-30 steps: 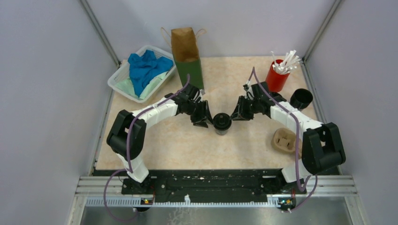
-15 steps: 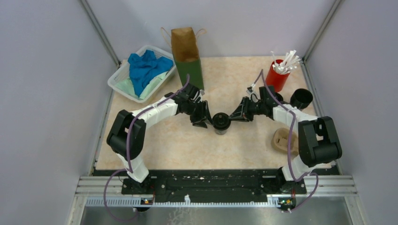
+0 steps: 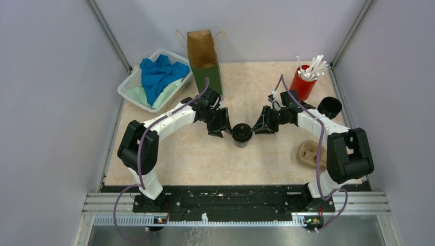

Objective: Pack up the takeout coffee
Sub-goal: Close the cup lid on the coffee cup.

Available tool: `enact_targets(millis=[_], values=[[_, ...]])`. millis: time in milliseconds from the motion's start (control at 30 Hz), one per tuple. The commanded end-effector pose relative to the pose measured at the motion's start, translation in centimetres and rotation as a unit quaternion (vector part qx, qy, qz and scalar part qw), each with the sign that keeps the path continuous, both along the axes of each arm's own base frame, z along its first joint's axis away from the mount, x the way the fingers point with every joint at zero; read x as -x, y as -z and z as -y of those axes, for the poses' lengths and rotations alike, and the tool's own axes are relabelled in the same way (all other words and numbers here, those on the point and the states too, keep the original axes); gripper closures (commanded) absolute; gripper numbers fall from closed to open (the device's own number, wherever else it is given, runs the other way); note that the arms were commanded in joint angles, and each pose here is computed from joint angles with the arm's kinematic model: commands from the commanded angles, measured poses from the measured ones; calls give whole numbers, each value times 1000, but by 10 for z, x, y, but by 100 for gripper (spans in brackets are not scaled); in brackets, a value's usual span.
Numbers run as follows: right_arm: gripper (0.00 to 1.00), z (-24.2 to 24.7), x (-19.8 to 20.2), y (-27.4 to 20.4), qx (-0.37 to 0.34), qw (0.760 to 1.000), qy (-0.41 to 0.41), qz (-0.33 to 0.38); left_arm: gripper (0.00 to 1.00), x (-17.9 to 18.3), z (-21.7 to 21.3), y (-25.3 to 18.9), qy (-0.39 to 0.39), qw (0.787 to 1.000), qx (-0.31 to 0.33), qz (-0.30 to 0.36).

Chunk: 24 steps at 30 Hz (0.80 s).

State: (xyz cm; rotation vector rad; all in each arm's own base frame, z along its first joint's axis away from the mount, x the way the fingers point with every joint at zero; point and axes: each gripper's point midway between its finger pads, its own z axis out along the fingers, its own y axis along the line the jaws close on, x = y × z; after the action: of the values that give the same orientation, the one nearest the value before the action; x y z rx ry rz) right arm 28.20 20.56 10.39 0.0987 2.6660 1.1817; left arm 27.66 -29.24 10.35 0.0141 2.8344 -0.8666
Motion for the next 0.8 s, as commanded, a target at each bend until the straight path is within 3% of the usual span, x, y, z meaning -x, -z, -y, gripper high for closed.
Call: enact_targets(millis=[0, 167, 400, 567, 767], values=[[67, 8, -13, -15, 23, 999, 8, 34, 41, 1, -10, 3, 3, 999, -32, -2], [62, 7, -17, -29, 17, 999, -1, 45, 40, 1, -13, 1, 3, 999, -40, 1], [33, -3, -15, -39, -28, 997, -38, 54, 34, -3, -17, -22, 5, 999, -38, 25], [25, -10, -11, -31, -39, 996, -61, 42, 30, -10, 3, -30, 17, 999, 11, 27], [16, -4, -1, -29, -25, 997, -58, 52, 27, -16, 11, -31, 17, 999, 21, 25]])
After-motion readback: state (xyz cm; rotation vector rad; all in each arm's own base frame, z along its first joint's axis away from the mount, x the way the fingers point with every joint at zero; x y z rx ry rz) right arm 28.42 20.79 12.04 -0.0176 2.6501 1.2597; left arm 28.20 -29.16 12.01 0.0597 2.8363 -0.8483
